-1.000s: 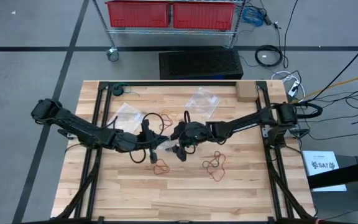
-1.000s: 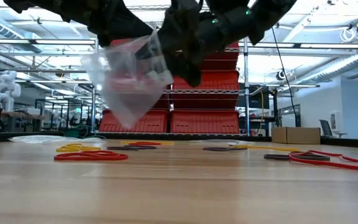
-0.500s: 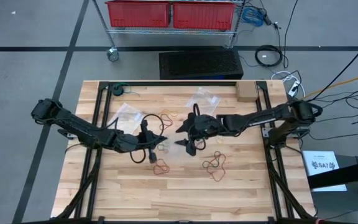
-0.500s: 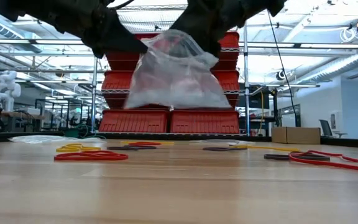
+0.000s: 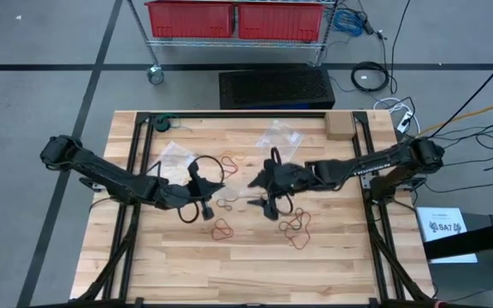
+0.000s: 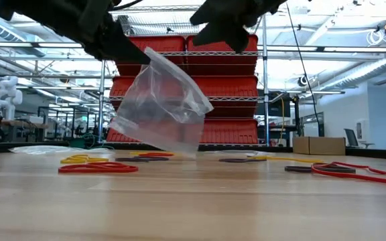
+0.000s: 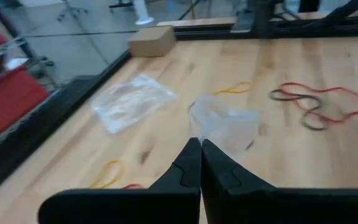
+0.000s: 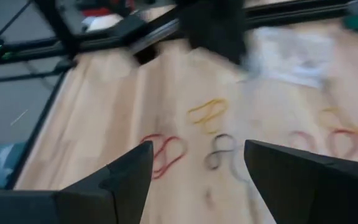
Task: Sort rubber bands
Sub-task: Put the bottom left red rubber band into the zip bag, then put the right red rubber band into the zip bag
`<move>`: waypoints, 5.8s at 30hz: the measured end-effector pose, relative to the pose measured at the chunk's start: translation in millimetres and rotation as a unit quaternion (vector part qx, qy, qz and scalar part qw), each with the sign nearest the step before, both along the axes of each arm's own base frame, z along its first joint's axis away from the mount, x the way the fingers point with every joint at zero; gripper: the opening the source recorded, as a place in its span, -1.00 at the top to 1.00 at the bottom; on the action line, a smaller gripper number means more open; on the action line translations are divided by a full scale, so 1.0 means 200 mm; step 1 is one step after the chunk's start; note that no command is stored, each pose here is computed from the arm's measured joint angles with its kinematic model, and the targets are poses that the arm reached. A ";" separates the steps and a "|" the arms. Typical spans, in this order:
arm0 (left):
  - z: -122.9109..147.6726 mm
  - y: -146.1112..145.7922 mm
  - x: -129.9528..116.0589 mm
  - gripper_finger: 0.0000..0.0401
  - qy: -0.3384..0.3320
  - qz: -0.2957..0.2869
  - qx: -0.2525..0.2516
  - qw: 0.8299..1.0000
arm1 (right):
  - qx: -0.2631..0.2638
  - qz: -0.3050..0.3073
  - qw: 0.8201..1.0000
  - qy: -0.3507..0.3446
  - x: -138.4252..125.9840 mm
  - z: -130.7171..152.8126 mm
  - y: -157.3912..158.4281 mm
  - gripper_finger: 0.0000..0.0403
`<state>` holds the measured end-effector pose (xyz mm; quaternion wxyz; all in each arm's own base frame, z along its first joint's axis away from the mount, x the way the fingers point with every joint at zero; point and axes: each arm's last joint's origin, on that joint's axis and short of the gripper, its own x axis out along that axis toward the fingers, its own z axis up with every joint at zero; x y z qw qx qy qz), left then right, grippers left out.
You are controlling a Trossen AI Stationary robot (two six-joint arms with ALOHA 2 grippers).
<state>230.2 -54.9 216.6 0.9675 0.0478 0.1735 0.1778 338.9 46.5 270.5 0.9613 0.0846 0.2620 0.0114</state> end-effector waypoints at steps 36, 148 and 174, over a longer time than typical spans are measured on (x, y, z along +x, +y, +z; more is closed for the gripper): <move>0.06 -0.10 -0.15 1.00 0.021 -0.057 0.001 0.998 | -0.017 -0.159 0.977 0.139 0.63 -0.82 0.54 -0.50; 0.13 0.02 -0.08 1.00 -0.077 0.016 -0.080 0.994 | -0.114 -0.058 0.984 0.121 0.26 0.26 -0.08 0.03; 0.10 0.02 -0.09 1.00 -0.048 0.022 -0.073 0.996 | 0.010 -0.003 0.919 0.395 -0.33 -0.45 0.21 0.15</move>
